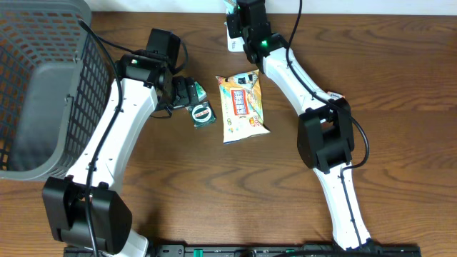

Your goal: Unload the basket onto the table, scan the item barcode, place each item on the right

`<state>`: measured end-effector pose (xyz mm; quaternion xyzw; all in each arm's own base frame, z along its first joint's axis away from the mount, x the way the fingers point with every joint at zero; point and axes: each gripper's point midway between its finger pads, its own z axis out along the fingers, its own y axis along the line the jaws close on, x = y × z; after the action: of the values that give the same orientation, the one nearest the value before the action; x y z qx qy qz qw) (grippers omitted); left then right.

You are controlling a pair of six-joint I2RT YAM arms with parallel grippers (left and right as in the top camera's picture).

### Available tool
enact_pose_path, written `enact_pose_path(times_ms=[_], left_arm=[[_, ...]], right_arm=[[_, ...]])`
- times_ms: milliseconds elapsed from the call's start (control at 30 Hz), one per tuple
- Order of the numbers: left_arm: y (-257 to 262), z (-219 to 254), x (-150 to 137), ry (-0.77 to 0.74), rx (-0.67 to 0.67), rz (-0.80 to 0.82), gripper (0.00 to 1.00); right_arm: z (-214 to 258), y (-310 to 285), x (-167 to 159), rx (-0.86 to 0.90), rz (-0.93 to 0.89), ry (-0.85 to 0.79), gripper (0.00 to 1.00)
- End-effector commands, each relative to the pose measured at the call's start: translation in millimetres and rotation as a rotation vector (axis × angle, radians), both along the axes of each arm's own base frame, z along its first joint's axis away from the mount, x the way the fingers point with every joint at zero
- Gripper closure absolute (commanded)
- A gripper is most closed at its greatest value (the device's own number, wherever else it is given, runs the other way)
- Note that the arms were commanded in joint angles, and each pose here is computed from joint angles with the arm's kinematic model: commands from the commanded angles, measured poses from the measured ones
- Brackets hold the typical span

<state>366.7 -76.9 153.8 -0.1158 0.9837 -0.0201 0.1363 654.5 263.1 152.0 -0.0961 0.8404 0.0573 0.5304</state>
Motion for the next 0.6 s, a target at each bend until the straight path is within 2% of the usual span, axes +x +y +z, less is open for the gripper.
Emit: enact_pose_path(times_ms=[0, 400, 500, 567], left_arm=[[2, 3, 2, -0.008, 0.011, 0.000, 0.02], [2, 3, 2, -0.008, 0.011, 0.000, 0.03], [2, 3, 2, -0.008, 0.011, 0.000, 0.02], [2, 3, 2, -0.008, 0.011, 0.000, 0.02]], right_arm=[[20, -7, 5, -0.024, -0.023, -0.044, 0.99], [10, -19, 5, -0.047, -0.044, -0.005, 0.99], [12, -33, 6, -0.075, -0.110, -0.011, 0.99], [16, -54, 6, -0.057, -0.220, -0.005, 0.99]])
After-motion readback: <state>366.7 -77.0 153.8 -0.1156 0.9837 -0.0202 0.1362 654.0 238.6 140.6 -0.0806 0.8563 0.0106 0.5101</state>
